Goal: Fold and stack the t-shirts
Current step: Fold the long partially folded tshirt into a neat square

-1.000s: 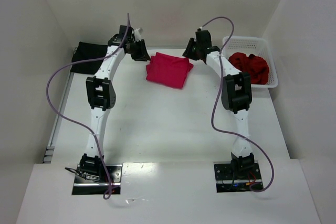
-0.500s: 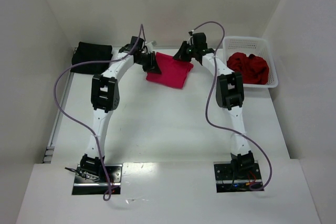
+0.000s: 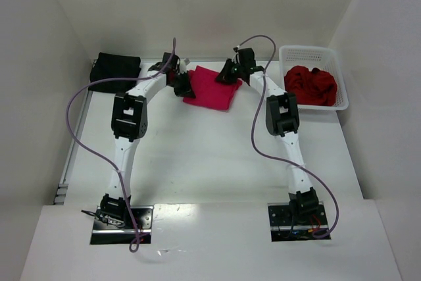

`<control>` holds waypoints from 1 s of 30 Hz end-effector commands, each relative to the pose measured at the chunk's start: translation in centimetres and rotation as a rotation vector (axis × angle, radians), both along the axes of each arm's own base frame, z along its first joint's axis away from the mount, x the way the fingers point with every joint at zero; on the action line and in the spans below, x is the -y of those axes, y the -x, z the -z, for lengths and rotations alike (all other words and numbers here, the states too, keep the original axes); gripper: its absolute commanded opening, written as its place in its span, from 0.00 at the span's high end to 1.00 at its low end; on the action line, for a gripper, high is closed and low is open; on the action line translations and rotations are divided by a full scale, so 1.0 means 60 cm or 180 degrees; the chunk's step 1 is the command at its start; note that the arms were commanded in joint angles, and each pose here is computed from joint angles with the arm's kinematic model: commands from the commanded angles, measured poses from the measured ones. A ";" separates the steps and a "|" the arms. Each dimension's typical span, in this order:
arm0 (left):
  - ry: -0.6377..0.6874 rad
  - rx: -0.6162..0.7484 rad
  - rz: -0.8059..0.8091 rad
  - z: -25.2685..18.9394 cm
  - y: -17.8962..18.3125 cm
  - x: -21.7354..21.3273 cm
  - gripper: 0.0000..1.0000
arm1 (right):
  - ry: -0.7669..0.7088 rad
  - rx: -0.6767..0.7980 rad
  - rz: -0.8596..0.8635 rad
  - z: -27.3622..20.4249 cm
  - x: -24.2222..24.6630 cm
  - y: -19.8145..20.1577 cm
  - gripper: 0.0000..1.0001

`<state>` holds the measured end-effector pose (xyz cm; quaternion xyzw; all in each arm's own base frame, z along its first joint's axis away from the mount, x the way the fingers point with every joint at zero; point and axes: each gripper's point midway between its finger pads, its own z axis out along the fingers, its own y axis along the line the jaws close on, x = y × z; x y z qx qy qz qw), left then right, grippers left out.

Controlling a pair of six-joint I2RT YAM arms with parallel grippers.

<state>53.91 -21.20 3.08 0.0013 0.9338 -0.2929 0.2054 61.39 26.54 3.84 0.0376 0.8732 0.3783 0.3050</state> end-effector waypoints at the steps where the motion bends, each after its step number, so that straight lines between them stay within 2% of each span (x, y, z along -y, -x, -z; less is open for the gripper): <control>1: -0.0147 0.0011 -0.0164 -0.007 0.000 -0.024 1.00 | 0.0142 0.0289 0.0266 -0.046 0.049 -0.045 0.81; 12: -0.0134 0.0067 -0.0194 -0.014 -0.010 -0.031 1.00 | 0.0523 0.0432 0.0739 -0.079 0.156 -0.062 0.77; 14: -0.0092 0.0123 -0.0177 -0.037 -0.012 -0.028 1.00 | 0.0587 0.0475 0.0787 -0.088 0.163 -0.063 0.76; 15: -0.0061 0.0130 -0.0125 -0.039 -0.009 -0.024 1.00 | 0.0574 0.0528 0.0822 -0.107 0.173 -0.067 0.76; 17: -0.0032 0.0221 -0.0087 -0.059 -0.014 -0.021 1.00 | 0.0475 0.0628 0.0793 -0.152 0.166 -0.063 0.69; 22: 0.0086 0.0548 0.0007 -0.143 -0.038 -0.018 0.97 | 0.0219 0.0759 0.0634 -0.233 0.138 -0.038 0.68; 25: 0.0170 0.0874 0.0093 -0.200 -0.069 -0.007 0.85 | 0.0205 0.0770 0.0468 -0.253 0.106 -0.008 0.68; 27: 0.0168 0.0969 0.0165 -0.194 -0.092 -0.012 0.62 | 0.0262 0.0689 0.0372 -0.249 0.091 0.017 0.68; 28: 0.0187 0.1206 0.0184 -0.246 -0.107 -0.009 0.47 | 0.0296 0.0666 0.0321 -0.246 0.084 0.028 0.68; 29: 0.0217 0.1151 0.0195 -0.217 -0.119 -0.013 0.40 | 0.0327 0.0542 0.0268 -0.220 0.074 0.047 0.70; 30: 0.0254 0.1241 0.0256 -0.224 -0.124 -0.008 0.34 | 0.0340 0.0567 0.0296 -0.229 0.078 0.054 0.74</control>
